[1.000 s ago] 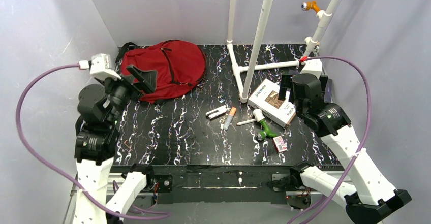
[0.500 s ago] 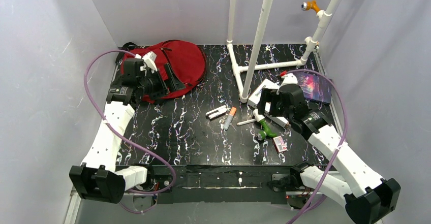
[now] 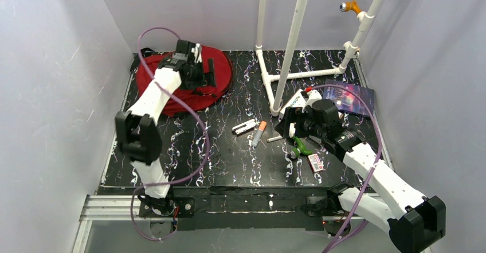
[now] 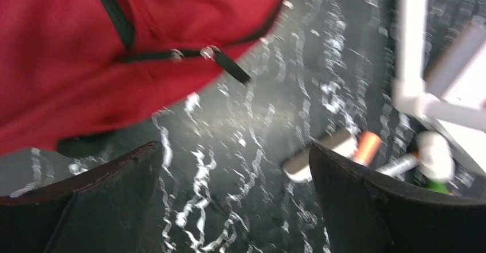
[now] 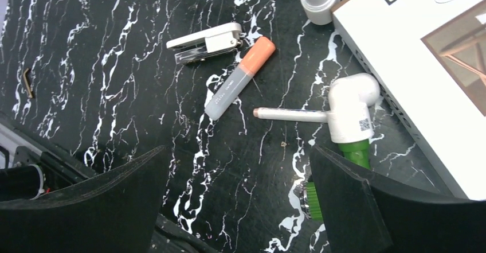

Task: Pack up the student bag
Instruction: Move the student bag to the center of the board.

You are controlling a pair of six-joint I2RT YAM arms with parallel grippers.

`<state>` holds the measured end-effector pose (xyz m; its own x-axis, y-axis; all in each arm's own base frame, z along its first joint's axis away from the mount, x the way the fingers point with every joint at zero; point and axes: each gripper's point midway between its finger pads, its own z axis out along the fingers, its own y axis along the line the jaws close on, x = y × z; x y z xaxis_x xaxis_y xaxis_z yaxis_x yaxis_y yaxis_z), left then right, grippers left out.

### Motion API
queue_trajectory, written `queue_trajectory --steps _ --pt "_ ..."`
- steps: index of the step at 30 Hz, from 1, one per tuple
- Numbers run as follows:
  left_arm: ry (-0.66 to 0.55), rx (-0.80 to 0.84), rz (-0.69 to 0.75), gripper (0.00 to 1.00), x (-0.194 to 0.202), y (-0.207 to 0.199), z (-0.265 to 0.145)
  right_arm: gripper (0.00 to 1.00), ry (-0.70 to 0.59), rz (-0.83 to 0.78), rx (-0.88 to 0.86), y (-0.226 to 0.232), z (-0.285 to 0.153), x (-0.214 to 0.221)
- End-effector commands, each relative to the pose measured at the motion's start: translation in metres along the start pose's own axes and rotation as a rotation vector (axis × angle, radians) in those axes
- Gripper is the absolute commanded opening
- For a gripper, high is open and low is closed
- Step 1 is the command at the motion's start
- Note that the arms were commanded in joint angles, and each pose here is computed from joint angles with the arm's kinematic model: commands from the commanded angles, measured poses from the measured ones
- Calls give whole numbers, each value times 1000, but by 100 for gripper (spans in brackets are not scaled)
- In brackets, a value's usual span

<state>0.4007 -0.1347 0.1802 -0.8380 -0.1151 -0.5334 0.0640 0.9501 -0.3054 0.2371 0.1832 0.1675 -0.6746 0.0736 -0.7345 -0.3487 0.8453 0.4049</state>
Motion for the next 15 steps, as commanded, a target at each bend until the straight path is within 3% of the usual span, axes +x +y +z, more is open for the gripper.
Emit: queue_trajectory --steps 1,5,11,14,15 --pt "-1 -358 98 99 -39 56 31 100 -34 3 -97 20 3 -13" --pt "-19 -501 69 95 -64 80 53 100 -5 26 -112 22 7 -6" --pt "2 -504 30 82 -71 97 84 100 16 59 -132 24 12 2" --pt "82 -476 9 56 -54 104 101 100 21 63 -143 26 16 2" --pt "108 -480 0 42 -48 108 103 100 25 62 -148 27 17 1"
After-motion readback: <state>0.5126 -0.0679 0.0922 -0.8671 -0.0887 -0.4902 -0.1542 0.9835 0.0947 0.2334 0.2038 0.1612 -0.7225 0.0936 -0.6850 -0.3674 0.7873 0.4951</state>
